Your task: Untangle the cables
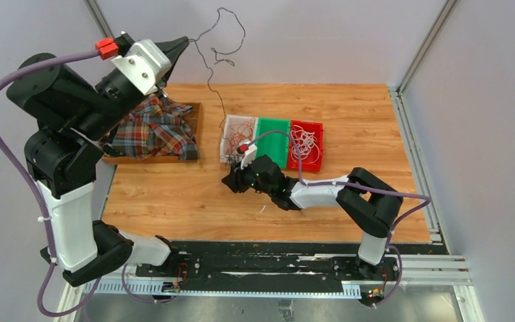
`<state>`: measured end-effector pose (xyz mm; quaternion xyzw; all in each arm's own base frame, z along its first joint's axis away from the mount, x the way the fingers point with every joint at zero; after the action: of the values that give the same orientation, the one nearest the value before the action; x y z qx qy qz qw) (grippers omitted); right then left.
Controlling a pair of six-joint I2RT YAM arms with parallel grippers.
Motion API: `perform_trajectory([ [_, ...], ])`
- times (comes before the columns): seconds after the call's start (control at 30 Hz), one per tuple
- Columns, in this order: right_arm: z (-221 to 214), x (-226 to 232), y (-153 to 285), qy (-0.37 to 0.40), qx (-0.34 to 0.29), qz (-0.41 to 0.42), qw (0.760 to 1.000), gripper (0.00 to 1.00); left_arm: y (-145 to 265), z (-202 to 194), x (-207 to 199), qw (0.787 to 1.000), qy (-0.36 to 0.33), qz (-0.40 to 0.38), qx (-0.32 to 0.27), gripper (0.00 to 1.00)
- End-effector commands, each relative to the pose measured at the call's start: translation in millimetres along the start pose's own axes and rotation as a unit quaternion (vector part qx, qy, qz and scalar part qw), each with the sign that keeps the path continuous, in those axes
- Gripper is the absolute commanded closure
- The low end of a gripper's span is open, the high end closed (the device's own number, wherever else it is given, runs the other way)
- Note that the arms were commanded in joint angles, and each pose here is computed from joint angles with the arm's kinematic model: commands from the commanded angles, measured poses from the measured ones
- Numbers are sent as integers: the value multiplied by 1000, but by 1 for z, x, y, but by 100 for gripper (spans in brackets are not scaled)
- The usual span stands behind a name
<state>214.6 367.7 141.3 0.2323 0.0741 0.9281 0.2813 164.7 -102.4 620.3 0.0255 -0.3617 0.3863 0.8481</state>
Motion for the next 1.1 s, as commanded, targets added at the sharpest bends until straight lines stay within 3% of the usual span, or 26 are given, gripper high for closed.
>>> perform_trajectory([
  [0.0, -13, -20, 5, -33, -1, -43, 999, 69, 16, 29, 29, 993, -35, 99, -62, 100],
  [0.23, -41, -43, 32, -99, 5, -83, 992, 70, 31, 49, 49, 977, -65, 177, -102, 100],
  [0.3, -35, -36, 40, -98, -4, -63, 993, 61, 32, 47, 46, 979, -66, 166, -98, 100],
  [0.4, -10, -19, 56, -87, -32, -15, 996, 37, 29, 36, 36, 985, -60, 142, -78, 100],
  [0.5, 20, 5, 71, -60, -67, 41, 995, 23, 23, 21, 25, 990, -59, 117, -58, 100],
  [0.73, 56, 50, 73, -12, -99, 127, 987, 21, 17, 10, 16, 993, -53, 92, -44, 100],
  [0.97, 61, 77, 53, -6, -96, 267, 959, 27, 18, 10, 12, 996, -47, 70, -41, 100],
  [1.07, 62, 76, 39, 0, -94, 266, 959, 28, 19, 11, 10, 996, -39, 64, -47, 100],
])
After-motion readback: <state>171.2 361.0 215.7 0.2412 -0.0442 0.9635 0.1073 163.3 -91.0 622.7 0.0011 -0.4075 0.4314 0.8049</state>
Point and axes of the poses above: each gripper's point midway between its finger pads, its own y axis back along the fingers, its own x axis along the line the jaws close on, z = x × y, the point moved 9 cm from there along y, back along the fingers, and after that the axes turned 2 degrees about -y, right-handed, at the moved point
